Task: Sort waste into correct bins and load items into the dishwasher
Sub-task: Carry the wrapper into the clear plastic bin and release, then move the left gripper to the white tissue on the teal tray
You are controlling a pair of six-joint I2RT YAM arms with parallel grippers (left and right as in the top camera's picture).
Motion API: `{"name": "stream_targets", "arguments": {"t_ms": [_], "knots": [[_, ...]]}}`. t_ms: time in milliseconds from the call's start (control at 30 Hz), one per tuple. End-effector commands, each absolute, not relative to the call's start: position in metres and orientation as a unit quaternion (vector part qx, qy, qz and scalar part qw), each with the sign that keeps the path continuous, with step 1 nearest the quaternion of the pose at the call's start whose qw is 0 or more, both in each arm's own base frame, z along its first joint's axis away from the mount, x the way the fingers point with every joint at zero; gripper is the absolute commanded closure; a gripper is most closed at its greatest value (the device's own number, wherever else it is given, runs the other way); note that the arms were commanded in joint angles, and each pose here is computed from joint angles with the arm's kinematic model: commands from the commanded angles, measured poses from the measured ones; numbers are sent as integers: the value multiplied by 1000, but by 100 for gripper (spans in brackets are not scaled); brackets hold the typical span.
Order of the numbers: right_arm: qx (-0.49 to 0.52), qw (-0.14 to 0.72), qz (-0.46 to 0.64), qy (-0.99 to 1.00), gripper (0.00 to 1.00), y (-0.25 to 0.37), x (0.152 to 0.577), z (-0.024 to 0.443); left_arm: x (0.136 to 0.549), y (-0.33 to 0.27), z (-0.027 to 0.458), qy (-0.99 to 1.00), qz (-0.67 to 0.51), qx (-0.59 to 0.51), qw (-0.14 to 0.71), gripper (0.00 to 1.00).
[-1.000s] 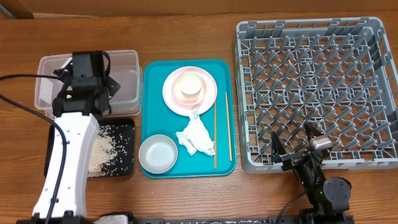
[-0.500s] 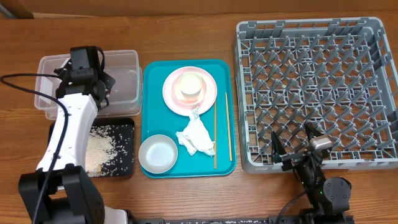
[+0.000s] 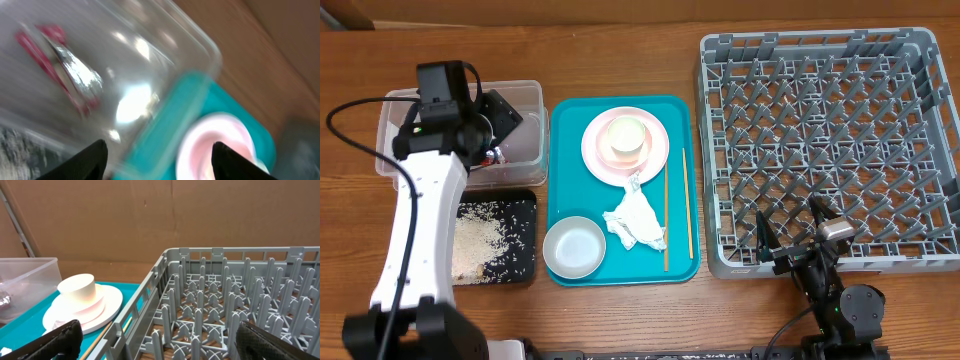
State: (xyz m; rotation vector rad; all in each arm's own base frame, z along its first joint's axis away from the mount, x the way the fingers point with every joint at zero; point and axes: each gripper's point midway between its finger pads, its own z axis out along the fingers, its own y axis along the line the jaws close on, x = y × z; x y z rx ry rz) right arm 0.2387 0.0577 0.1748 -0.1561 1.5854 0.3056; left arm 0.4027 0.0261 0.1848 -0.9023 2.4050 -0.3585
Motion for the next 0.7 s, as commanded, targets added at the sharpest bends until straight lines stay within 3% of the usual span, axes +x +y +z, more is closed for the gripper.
{"name": "stream_targets", "arguments": {"t_ms": [0, 267, 667], "knots": [[-71, 691, 133, 707, 0, 58, 239, 173, 382, -28, 222, 910, -215, -239, 262, 31], [-71, 691, 133, 707, 0, 58, 239, 173, 324, -107, 192, 960, -200, -128, 148, 28], [-71, 691, 133, 707, 0, 58, 239, 173, 299, -171, 137, 990, -94, -21, 103, 14]]}}
